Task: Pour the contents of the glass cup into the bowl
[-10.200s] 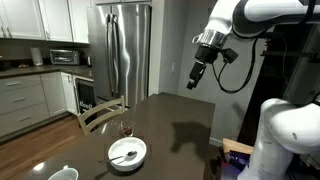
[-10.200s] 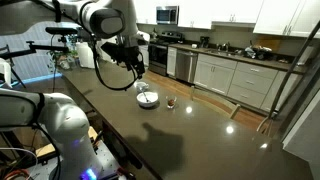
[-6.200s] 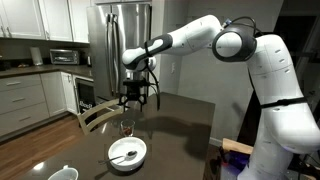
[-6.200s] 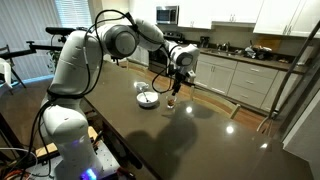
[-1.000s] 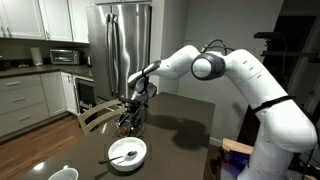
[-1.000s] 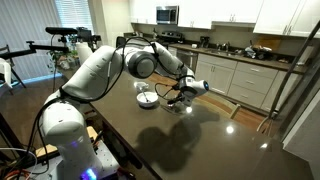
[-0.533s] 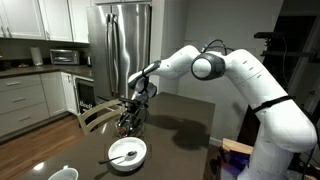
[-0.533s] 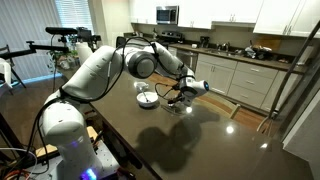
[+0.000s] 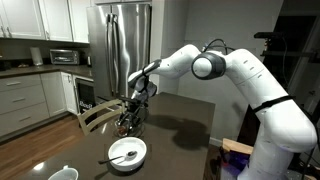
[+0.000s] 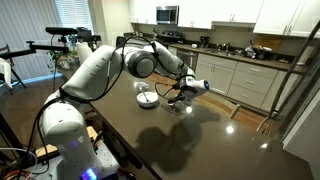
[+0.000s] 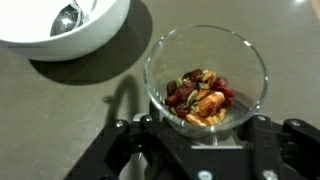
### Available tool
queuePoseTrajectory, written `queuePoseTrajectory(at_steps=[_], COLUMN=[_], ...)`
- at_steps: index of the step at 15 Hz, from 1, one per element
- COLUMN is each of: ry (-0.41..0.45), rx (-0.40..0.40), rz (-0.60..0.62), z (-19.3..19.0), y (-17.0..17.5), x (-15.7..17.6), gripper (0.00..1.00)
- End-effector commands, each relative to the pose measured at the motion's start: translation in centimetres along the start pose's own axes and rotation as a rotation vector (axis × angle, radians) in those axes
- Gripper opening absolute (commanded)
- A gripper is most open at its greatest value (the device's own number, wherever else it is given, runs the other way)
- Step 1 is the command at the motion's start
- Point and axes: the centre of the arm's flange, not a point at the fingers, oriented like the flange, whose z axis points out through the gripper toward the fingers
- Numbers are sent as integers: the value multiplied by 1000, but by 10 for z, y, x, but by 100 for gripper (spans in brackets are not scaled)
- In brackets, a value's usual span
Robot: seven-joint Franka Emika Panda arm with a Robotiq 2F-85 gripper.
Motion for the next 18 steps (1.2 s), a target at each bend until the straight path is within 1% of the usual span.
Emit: queuePoseTrajectory(at_steps=[1, 6, 10, 14, 18], ry=[-15, 13, 51, 130, 216], rx=[19, 36, 44, 58, 64], rz=[-15, -68, -113, -179, -240], z=[-21, -35, -44, -49, -46], y=[6, 11, 19, 34, 50], x=[-24, -54, -79, -101, -118], gripper=[42, 42, 42, 42, 42])
